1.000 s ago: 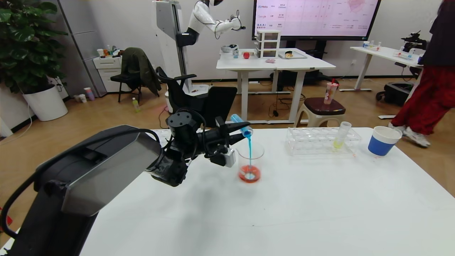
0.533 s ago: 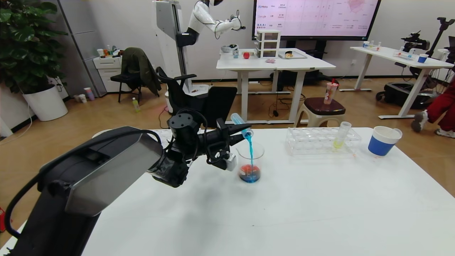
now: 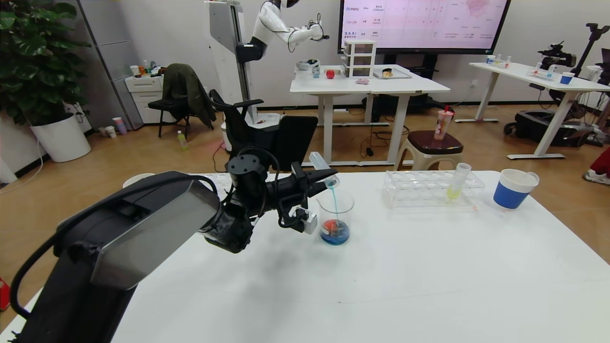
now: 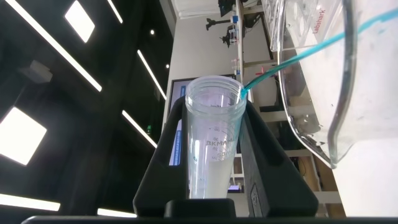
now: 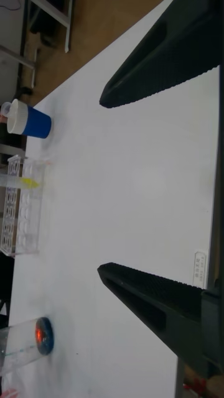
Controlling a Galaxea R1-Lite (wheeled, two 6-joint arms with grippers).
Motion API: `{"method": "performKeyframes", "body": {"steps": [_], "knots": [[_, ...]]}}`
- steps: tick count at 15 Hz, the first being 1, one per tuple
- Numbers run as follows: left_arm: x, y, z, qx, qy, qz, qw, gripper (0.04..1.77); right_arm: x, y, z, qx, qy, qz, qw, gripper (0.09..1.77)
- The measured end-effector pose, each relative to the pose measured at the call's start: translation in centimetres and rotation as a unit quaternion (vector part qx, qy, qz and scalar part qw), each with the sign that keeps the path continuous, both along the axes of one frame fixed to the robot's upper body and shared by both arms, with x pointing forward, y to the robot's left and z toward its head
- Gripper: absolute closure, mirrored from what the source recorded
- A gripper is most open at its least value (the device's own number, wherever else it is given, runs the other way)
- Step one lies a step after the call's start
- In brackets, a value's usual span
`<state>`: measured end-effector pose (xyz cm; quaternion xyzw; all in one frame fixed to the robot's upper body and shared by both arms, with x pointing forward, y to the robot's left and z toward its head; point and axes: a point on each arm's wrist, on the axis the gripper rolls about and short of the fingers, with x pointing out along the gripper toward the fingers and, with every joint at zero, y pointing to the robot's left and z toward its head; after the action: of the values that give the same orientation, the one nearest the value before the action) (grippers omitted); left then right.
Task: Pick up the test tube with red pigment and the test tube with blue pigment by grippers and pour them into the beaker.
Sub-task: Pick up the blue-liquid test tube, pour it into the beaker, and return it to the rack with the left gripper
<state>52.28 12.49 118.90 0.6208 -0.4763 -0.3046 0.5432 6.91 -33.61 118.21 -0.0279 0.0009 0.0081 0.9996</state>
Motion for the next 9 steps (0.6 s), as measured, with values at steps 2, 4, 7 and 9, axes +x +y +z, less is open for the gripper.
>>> {"method": "performKeyframes", "body": {"steps": [2, 4, 7, 9], "knots": [[0.0, 0.0, 0.0, 0.000, 0.001, 0.000, 1.0000, 1.31, 0.0, 0.0, 0.0, 0.000, 0.000, 0.000, 1.000, 0.12], [0.0, 0.0, 0.0, -0.002, 0.003, 0.001, 1.0000, 1.31, 0.0, 0.0, 0.0, 0.000, 0.000, 0.000, 1.000, 0.12], [0.0, -0.1, 0.2, -0.023, 0.043, 0.004, 0.9988, 1.31, 0.0, 0.0, 0.0, 0.000, 0.000, 0.000, 1.000, 0.12], [-0.3, -0.7, 1.0, -0.084, 0.094, 0.033, 0.9915, 1.31, 0.0, 0.0, 0.0, 0.000, 0.000, 0.000, 1.000, 0.12]]}}
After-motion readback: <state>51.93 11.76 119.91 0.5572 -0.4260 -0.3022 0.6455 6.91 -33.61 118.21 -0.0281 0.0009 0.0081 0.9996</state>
